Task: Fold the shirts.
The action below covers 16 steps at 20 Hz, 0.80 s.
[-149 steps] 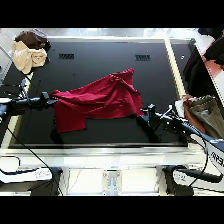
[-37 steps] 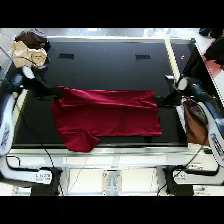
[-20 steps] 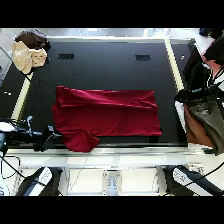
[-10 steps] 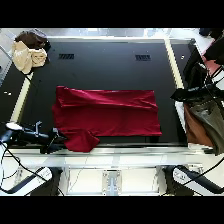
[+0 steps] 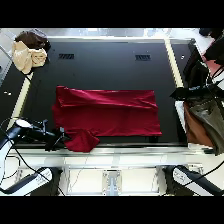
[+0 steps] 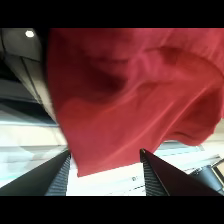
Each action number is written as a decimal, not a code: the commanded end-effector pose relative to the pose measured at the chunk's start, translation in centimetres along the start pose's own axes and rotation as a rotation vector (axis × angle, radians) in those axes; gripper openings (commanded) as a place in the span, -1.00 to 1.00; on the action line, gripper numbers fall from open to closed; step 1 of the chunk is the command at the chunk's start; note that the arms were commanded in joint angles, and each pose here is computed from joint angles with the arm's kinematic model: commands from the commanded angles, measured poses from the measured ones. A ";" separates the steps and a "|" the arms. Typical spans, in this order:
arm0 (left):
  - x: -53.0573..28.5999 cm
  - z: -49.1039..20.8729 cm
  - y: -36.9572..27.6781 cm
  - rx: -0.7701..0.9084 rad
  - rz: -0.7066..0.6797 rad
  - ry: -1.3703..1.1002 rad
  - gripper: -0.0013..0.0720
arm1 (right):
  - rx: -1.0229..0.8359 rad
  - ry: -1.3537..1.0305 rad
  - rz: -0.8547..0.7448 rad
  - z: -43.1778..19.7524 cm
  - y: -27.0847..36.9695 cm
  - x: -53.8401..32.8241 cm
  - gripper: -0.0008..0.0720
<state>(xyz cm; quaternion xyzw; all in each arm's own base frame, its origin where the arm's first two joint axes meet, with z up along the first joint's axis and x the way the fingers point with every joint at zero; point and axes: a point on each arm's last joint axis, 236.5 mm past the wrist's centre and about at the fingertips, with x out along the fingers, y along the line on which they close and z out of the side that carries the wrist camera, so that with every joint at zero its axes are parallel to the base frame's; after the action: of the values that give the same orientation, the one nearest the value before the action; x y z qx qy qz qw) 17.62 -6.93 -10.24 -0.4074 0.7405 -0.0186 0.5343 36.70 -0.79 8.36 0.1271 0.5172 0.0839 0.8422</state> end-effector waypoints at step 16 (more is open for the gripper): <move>0.5 -0.7 -1.9 0.062 -0.043 0.023 -0.93 | 0.767 0.261 0.361 -19.3 0.0 7.4 0.36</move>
<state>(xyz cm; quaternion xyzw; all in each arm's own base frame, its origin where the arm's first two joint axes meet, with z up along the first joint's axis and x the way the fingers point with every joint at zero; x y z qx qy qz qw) 17.87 -8.52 -9.72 -0.4046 0.7408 -0.0453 0.5342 25.96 -1.57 -2.25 0.4195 0.5447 0.0140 0.7260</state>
